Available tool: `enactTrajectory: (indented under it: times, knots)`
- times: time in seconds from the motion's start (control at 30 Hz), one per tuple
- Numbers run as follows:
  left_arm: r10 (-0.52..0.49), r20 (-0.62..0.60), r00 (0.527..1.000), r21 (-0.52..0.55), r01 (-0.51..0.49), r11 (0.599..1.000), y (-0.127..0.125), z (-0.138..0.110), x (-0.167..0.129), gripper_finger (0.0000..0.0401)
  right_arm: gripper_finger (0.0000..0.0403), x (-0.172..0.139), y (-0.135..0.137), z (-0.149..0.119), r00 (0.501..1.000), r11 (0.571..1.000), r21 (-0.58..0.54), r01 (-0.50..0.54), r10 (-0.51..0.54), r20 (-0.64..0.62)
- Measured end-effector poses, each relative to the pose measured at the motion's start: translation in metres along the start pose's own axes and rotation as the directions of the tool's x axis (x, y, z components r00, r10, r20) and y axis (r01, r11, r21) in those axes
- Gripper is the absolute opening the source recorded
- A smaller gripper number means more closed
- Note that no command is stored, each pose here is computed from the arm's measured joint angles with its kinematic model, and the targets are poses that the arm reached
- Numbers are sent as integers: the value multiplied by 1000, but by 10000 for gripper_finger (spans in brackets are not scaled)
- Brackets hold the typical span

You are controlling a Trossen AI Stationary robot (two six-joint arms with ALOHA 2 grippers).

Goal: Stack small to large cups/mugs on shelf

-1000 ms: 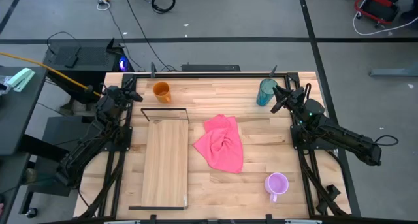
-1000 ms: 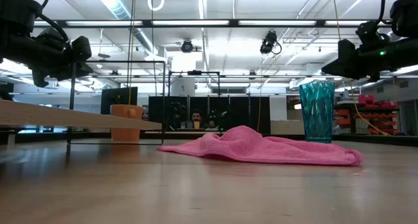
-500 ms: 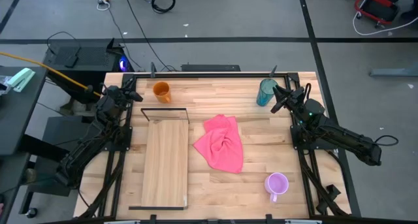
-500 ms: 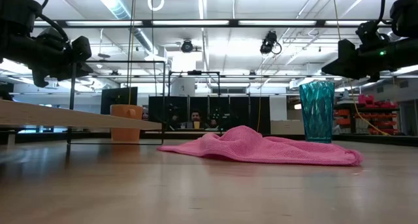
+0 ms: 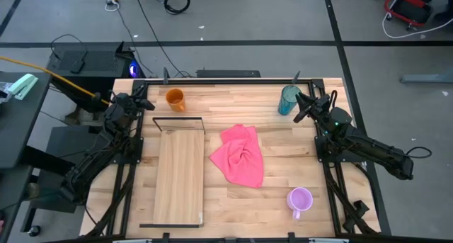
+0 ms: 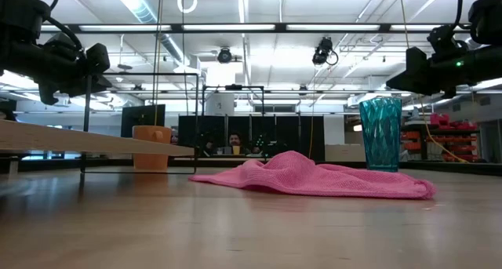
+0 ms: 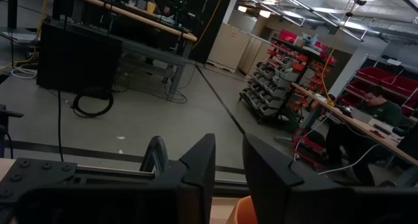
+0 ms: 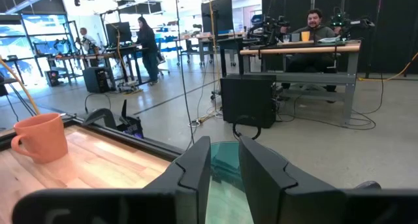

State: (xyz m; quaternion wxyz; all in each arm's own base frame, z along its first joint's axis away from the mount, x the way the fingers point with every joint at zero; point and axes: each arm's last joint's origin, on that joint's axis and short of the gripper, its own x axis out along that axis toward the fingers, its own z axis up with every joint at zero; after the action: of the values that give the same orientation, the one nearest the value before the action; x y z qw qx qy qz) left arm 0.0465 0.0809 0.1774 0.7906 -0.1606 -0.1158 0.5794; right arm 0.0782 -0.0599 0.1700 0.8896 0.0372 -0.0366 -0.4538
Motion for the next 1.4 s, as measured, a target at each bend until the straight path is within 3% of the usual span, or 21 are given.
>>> enactTrajectory:
  times: [1.4]
  knots:
    - [0,0,1000,-1,0,1000,0,0,0,87,87,0,0,0,1000,1000,0,0,0,0]
